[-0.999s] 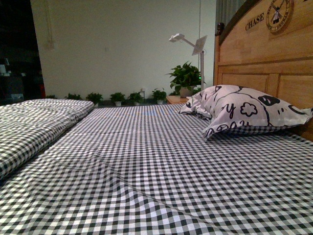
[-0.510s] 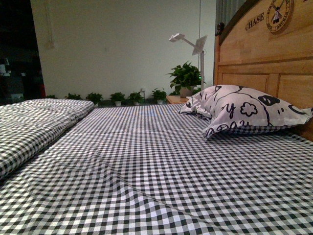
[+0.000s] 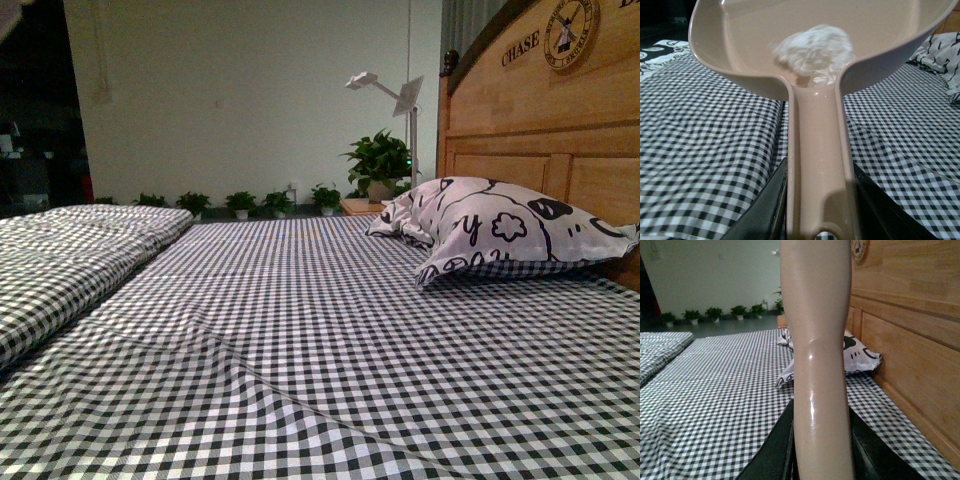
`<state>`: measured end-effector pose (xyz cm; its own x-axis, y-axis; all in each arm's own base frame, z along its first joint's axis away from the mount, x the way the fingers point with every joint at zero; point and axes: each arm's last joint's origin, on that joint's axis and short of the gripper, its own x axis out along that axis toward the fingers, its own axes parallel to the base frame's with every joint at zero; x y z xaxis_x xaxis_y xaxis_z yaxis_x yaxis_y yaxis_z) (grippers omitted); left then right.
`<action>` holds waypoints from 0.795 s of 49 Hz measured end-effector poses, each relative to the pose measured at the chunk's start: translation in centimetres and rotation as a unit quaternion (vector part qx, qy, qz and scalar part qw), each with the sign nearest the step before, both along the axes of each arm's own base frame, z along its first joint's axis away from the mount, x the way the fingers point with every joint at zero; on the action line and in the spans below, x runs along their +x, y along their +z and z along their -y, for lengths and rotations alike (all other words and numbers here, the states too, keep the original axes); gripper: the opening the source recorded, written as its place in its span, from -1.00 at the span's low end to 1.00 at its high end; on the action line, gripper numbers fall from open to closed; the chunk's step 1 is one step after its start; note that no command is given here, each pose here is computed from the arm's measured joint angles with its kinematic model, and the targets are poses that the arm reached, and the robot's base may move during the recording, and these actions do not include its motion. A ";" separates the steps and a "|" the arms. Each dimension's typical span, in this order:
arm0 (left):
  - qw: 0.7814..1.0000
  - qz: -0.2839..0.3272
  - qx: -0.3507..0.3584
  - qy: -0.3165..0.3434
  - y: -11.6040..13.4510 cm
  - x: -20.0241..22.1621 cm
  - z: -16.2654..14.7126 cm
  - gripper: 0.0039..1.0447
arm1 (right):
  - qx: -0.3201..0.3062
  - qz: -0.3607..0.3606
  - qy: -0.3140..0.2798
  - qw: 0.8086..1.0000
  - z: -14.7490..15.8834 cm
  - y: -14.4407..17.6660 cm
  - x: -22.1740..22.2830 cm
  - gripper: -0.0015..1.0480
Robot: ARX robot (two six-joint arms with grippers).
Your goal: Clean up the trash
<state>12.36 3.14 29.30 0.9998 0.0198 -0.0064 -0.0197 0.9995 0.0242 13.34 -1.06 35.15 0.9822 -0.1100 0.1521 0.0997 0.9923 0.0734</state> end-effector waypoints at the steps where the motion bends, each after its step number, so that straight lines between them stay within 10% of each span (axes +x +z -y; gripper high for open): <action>1: 1.000 -0.003 -0.002 -0.003 -0.4 0.0 0.1 -0.46 | 0.000 0.000 0.000 1.000 0.0 0.0 0.0 -0.61; 39: 1.000 -0.007 -0.011 -0.009 -1.2 -0.1 0.3 -0.46 | 0.000 0.000 0.001 1.000 0.0 0.0 0.0 -0.61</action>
